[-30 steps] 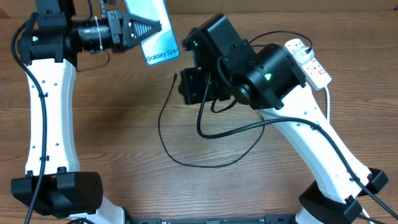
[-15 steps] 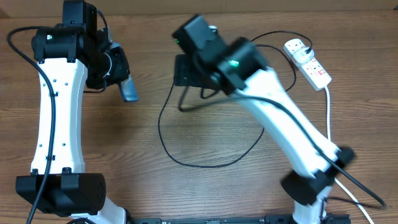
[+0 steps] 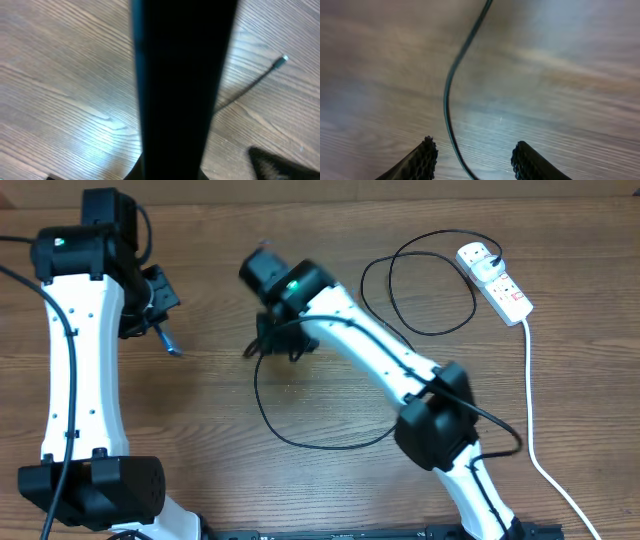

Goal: Plug charger to phone and switch on socket

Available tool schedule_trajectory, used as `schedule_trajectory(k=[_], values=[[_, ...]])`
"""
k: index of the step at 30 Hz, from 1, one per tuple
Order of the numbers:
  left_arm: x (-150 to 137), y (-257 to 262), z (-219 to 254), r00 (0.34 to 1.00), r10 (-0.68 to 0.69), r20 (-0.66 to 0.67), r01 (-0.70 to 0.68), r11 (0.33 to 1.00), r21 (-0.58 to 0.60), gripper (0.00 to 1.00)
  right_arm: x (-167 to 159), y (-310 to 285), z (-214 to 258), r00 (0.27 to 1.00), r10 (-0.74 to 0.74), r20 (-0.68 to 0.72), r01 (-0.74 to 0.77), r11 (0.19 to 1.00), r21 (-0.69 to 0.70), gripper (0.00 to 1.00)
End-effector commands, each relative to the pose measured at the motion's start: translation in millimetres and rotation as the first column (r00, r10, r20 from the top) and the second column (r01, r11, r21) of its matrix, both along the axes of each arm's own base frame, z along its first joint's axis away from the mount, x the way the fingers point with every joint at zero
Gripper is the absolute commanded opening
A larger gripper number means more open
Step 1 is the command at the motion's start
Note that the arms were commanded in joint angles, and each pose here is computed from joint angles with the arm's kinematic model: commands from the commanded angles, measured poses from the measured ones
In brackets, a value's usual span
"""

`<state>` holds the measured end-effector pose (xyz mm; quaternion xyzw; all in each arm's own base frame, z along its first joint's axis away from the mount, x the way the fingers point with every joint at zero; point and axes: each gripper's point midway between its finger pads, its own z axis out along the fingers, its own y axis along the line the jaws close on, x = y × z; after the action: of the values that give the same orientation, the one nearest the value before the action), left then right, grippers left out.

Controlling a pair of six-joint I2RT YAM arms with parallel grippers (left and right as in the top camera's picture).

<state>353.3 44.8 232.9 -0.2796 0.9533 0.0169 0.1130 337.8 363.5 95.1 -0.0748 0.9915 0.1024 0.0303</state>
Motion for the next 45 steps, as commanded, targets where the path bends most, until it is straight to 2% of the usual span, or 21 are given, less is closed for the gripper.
schedule_trajectory(k=[1, 3, 8, 17, 29, 32, 39, 41, 43, 45], values=[[0.8, 8.5, 5.2, 0.999, 0.04, 0.018, -0.041, 0.999, 0.022, 0.04, -39.7, 22.2, -38.9, 0.991, 0.121, -0.064, -0.124, 0.991, -0.045, 0.53], [-0.1, 8.5, 5.0, 0.999, 0.041, 0.014, -0.041, 0.999, 0.022, 0.04, -44.2, 26.2, -47.4, 0.992, 0.119, -0.035, -0.122, 0.989, -0.083, 0.67], [-3.5, 8.3, 4.2, 0.999, 0.041, 0.0, -0.041, 0.999, 0.022, 0.04, -53.9, 32.6, -56.8, 0.994, 0.107, -0.021, -0.109, 0.989, -0.102, 0.67], [-4.2, 18.4, 4.4, 0.998, 0.07, 0.004, -0.07, 0.997, 0.021, 0.04, -69.5, 18.3, -81.5, 0.993, 0.087, -0.077, -0.098, 0.983, -0.154, 0.43], [-4.8, 21.6, 4.4, 0.997, 0.076, 0.004, -0.076, 0.997, 0.022, 0.04, -103.1, 1.3, -98.8, 0.972, 0.077, -0.22, -0.119, 0.975, -0.186, 0.25], [-4.7, 21.4, 4.4, 0.997, 0.076, 0.004, -0.076, 0.997, 0.021, 0.04, -108.0, 4.8, -97.0, 0.966, 0.083, -0.243, -0.125, 0.978, -0.165, 0.23], [-2.1, 22.0, 5.0, 0.997, 0.076, 0.015, -0.076, 0.997, 0.022, 0.04, -89.5, 11.1, -63.0, 0.973, 0.074, -0.217, -0.105, 0.986, -0.132, 0.24], [-1.0, 22.2, 5.3, 0.997, 0.076, 0.02, -0.076, 0.997, 0.023, 0.04, -82.0, 18.9, -49.9, 0.977, 0.097, -0.19, -0.117, 0.988, -0.099, 0.29], [-0.6, 22.2, 5.4, 0.997, 0.076, 0.022, -0.076, 0.997, 0.023, 0.04, -78.5, 26.8, -39.7, 0.977, 0.137, -0.165, -0.149, 0.986, -0.067, 0.37], [-0.5, 22.2, 5.4, 0.997, 0.076, 0.022, -0.076, 0.997, 0.023, 0.04, -83.3, 36.2, -36.8, 0.968, 0.195, -0.155, -0.202, 0.979, -0.036, 0.55]])
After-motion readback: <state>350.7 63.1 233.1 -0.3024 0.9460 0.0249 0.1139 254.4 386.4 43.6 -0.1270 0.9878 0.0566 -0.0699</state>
